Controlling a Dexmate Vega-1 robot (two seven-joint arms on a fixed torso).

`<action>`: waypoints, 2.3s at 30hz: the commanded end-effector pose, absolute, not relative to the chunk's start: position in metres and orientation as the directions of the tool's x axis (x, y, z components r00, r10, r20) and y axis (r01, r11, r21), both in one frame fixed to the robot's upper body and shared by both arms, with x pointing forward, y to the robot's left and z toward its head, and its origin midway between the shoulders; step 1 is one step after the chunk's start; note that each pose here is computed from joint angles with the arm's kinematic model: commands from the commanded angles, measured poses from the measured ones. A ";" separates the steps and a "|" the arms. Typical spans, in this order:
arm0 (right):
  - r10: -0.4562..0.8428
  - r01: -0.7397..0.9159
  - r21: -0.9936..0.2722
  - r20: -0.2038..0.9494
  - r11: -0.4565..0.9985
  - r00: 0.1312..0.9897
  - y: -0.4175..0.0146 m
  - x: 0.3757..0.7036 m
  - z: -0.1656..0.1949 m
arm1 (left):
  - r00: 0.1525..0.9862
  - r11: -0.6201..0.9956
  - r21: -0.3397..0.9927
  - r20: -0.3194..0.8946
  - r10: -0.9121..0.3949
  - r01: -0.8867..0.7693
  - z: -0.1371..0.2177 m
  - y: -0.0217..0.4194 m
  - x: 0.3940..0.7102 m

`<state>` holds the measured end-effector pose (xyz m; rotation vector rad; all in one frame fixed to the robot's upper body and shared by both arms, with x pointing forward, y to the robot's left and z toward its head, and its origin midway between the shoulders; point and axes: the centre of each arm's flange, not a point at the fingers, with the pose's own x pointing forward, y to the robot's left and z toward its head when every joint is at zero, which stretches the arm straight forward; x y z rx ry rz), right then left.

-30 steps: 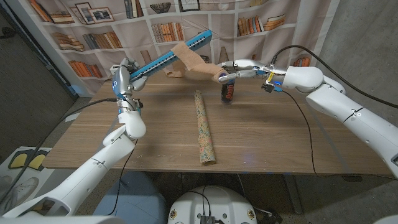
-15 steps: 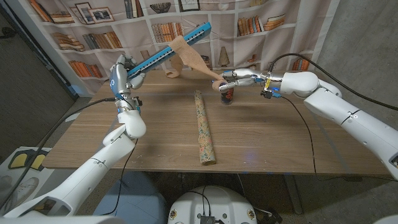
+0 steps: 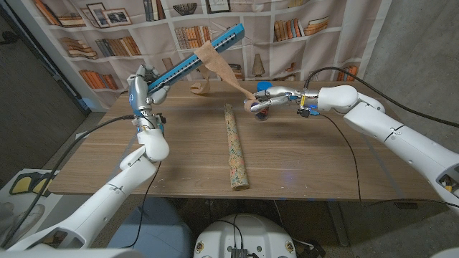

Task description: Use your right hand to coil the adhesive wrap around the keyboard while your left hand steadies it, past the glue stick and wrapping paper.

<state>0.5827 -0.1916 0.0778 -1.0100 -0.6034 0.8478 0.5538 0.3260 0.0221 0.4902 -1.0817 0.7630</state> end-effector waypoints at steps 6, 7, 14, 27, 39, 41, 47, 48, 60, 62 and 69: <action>0.784 -0.344 -0.900 -0.003 0.269 0.621 -0.194 0.616 0.066 | 0.286 0.816 -0.034 0.927 0.241 -0.577 0.021 0.297 0.557; 0.780 -0.343 -0.900 -0.005 0.270 0.625 -0.194 0.617 0.066 | 0.286 0.822 -0.032 0.929 0.235 -0.569 0.020 0.295 0.557; 0.746 -0.322 -0.901 0.002 0.289 0.665 -0.206 0.624 0.067 | 0.296 0.851 -0.025 0.932 0.210 -0.524 0.019 0.290 0.558; 0.668 -0.273 -0.905 0.016 0.326 0.744 -0.237 0.631 0.074 | 0.314 0.872 -0.004 0.932 0.181 -0.490 0.021 0.289 0.558; 0.614 -0.200 -0.898 0.095 0.393 0.783 -0.265 0.626 0.094 | 0.353 0.889 0.036 0.925 0.143 -0.456 0.014 0.284 0.558; 0.614 -0.192 -0.899 0.102 0.394 0.783 -0.267 0.624 0.097 | 0.353 0.890 0.058 0.928 0.119 -0.453 0.014 0.280 0.558; 0.614 -0.176 -0.899 0.121 0.401 0.780 -0.267 0.621 0.102 | 0.340 0.862 0.118 0.938 0.066 -0.493 0.010 0.273 0.560; 0.614 -0.174 -0.899 0.124 0.403 0.780 -0.267 0.621 0.103 | 0.344 0.864 0.119 0.937 0.066 -0.489 0.010 0.272 0.561; 0.604 -0.161 -0.896 0.138 0.414 0.785 -0.271 0.618 0.106 | 0.361 0.870 0.180 0.933 -0.002 -0.459 0.008 0.269 0.564; 0.604 -0.160 -0.896 0.138 0.414 0.785 -0.271 0.618 0.107 | 0.364 0.874 0.194 0.931 -0.021 -0.446 0.008 0.268 0.565; 0.605 -0.160 -0.899 0.133 0.406 0.785 -0.270 0.618 0.107 | 0.369 0.872 0.245 0.926 -0.082 -0.423 0.005 0.264 0.566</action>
